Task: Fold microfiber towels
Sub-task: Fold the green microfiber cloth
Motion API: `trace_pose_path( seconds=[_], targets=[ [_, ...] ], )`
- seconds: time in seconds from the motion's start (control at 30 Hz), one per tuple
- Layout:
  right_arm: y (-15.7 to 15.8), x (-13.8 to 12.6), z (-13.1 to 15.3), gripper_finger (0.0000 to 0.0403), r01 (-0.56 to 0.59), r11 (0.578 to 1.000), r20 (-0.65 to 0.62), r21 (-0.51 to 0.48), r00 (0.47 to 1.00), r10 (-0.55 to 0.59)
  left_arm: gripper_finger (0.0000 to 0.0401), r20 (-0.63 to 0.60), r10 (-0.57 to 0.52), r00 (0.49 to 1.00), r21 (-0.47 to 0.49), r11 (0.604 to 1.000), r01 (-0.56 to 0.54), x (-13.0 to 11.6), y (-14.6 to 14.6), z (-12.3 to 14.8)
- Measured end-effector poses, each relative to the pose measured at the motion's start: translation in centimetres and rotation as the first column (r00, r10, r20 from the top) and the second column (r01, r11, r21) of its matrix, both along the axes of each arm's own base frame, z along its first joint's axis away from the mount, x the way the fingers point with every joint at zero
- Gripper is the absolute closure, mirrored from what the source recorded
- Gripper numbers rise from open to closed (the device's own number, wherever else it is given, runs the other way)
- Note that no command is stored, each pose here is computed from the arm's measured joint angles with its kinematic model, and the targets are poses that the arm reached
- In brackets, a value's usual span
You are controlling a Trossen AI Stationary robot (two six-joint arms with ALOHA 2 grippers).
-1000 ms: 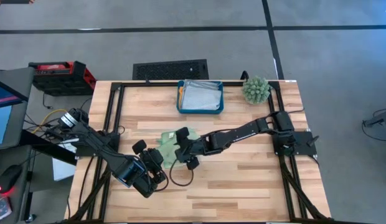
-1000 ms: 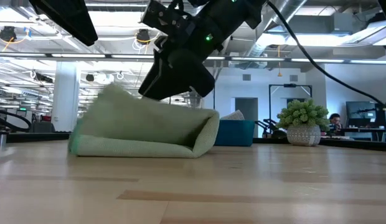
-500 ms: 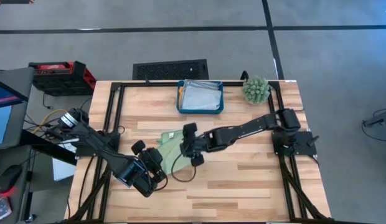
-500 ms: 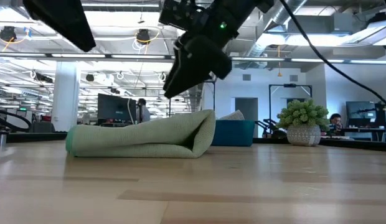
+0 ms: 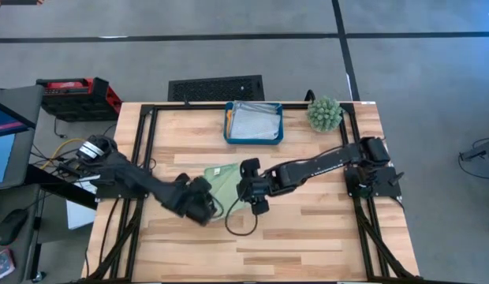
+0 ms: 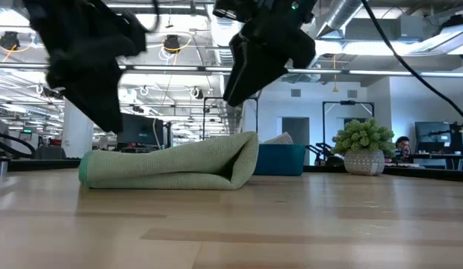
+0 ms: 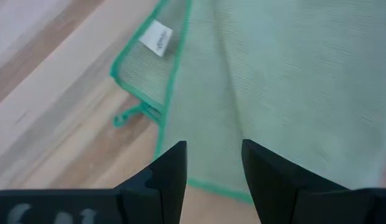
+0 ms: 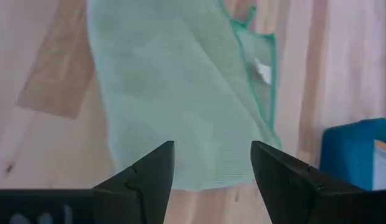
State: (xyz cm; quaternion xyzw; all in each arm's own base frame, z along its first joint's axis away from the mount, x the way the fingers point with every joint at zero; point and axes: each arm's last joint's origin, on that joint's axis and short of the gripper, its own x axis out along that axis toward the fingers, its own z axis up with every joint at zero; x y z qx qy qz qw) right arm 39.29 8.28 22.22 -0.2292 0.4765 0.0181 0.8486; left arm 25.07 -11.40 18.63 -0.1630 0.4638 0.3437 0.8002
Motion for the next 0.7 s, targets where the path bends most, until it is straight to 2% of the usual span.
trace_pose_path(
  seconds=[0.17,0.37,0.53,0.7],
  targets=[
    [1.2,-0.2,-0.2,0.0168,-0.007,1.0,0.0,0.012,1.0,0.007,0.0256,-0.078,-0.037,0.996,-0.082,0.996,0.03,1.5,3.5,-0.8],
    [2.2,-0.6,0.2,0.0168,-0.02,1.0,0.01,0.021,1.0,0.02,0.0256,-0.044,-0.2,0.979,-0.184,0.965,0.189,3.5,7.3,-1.0],
    [2.9,-0.8,0.1,0.0168,-0.038,0.999,0.008,0.021,0.999,0.038,0.0256,-0.06,-0.214,0.975,-0.28,0.941,0.19,3.5,9.9,-1.3],
    [3.2,-0.9,0.1,0.0168,-0.05,0.999,0.008,0.019,0.999,0.05,0.0256,-0.076,-0.205,0.976,-0.376,0.912,0.163,2.6,11.2,-2.7]
  ],
)
